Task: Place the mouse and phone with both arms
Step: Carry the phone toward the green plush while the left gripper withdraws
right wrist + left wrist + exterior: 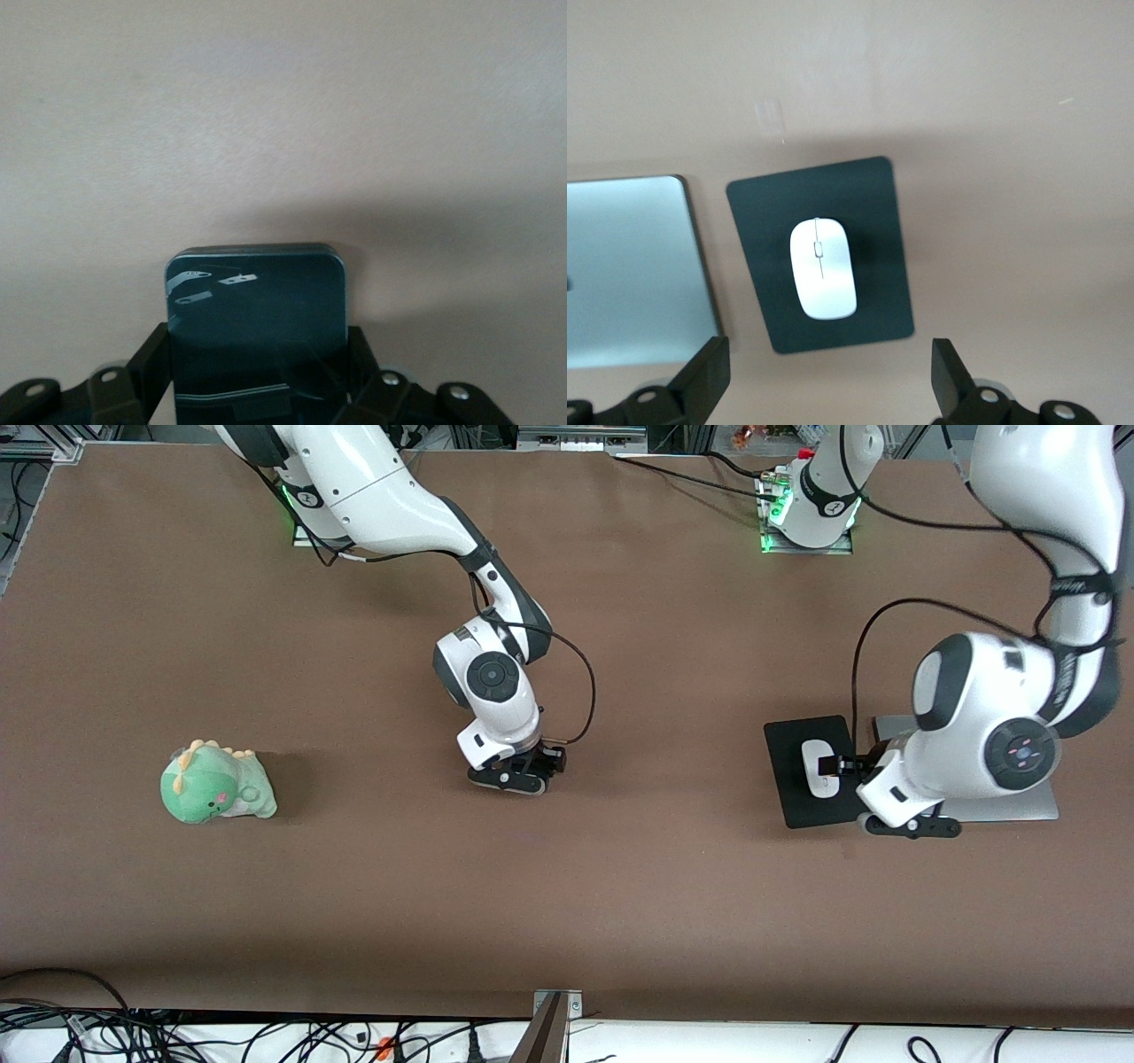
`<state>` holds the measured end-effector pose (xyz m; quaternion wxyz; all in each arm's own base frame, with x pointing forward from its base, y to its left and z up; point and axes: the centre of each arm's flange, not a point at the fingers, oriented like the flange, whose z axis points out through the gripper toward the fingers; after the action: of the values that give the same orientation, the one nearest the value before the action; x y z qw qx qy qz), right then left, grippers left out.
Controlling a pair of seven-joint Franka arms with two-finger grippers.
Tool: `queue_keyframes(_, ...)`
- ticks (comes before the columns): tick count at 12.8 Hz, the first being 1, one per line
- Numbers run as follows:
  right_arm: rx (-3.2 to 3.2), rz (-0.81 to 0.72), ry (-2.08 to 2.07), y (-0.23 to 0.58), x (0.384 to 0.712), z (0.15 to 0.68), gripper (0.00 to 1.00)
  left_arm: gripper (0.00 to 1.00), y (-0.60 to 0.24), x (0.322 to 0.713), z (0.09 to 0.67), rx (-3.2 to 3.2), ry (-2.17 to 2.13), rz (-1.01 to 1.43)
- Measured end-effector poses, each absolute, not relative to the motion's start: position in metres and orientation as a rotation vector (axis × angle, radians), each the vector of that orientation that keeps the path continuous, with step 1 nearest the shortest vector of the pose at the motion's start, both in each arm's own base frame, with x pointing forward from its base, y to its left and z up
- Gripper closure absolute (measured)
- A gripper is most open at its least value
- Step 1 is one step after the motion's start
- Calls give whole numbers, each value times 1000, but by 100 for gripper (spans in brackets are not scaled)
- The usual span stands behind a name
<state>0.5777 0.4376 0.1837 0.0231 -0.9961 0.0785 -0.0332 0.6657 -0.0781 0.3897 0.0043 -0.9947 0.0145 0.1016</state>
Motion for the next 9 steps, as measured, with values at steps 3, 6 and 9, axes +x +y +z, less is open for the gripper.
queue_keyframes(3, -3151, -18, -26, 365, 624, 227, 19, 0, -89, 668, 480, -3132, 68, 182)
queue_keyframes(6, -3154, 60, -229, 247, 664, 245, 19, 0, -75, 658, 542, -3135, 33, 42)
queue_keyframes(9, -3148, 111, -274, 169, 671, 222, 19, 0, -51, 635, 582, -3126, -18, 47)
